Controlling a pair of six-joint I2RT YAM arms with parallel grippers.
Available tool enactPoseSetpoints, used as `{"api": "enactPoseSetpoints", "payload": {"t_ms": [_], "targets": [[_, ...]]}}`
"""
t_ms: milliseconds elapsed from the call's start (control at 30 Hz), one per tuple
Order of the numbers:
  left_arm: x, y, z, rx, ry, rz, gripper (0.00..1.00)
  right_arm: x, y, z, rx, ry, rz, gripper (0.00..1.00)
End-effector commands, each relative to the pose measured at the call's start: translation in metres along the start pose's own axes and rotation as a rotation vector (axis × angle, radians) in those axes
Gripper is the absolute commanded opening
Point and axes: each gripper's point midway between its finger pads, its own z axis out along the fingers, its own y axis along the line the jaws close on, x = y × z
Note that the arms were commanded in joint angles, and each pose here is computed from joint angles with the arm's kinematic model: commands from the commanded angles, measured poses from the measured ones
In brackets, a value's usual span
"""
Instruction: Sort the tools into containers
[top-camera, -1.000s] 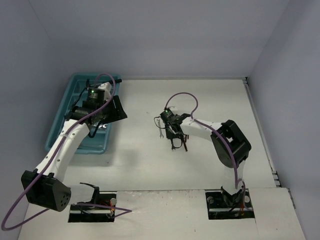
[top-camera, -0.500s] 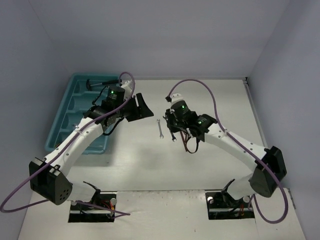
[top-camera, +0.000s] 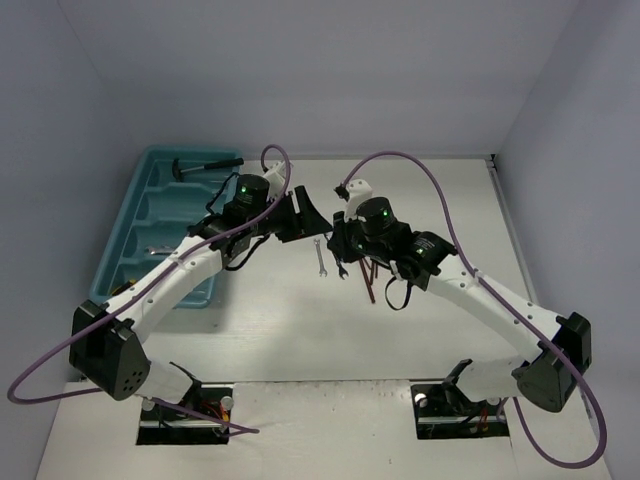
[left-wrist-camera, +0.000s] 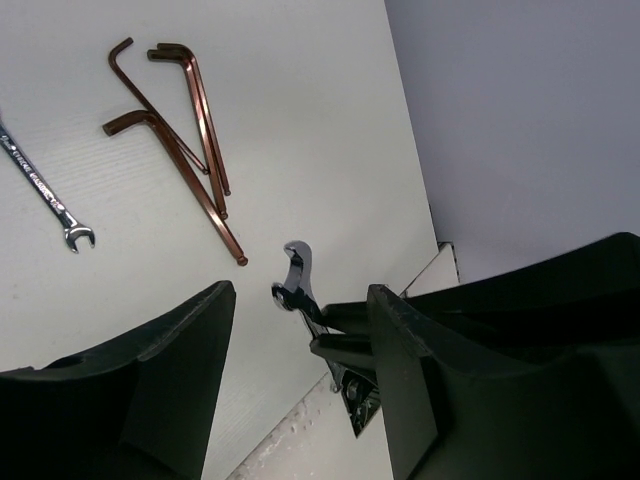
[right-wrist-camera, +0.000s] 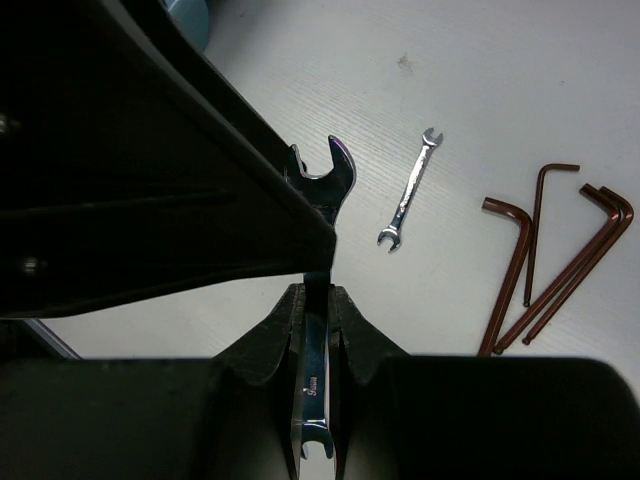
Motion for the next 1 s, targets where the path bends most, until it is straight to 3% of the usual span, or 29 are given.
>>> {"api": "enactPoseSetpoints", "payload": {"t_ms": [0, 67, 333, 367, 500, 633, 733, 967], "targets": [[-0.018, -0.04, -0.002, 0.115, -0.06, 0.046, 0.52, -0.051, 0.022, -0.023, -0.082, -0.166, -0.006, 0.0], [-0.017, -0.042, 0.0, 0.12, -0.058, 0.044, 0.46, -0.053, 0.022, -0.023, -0.083, -0.172, -0.002, 0.0], [-0.024, -0.042, -0.004, 0.111, -0.104, 0.059, 0.0, -0.055, 0.022, -0.017, -0.08, -0.174, -0.004, 0.0], [-0.025, -0.041, -0.004, 0.11, -0.11, 0.058, 0.0, -0.055, 0.021, -0.017, -0.075, -0.176, -0.003, 0.03], [-0.036, -0.035, -0.008, 0.095, -0.147, 0.05, 0.0, -0.056, 0.02, -0.013, -0.065, -0.173, -0.005, 0.35], [-0.067, 0.001, -0.033, 0.02, -0.218, -0.001, 0.0, -0.059, 0.009, -0.014, -0.013, -0.189, -0.002, 0.66], [-0.095, 0.047, -0.068, -0.089, -0.284, -0.051, 0.0, -0.056, -0.005, -0.016, 0.046, -0.196, 0.009, 0.73], [-0.134, 0.187, -0.175, -0.415, -0.456, -0.281, 0.01, -0.027, -0.031, -0.007, 0.126, -0.135, 0.034, 0.75]]}}
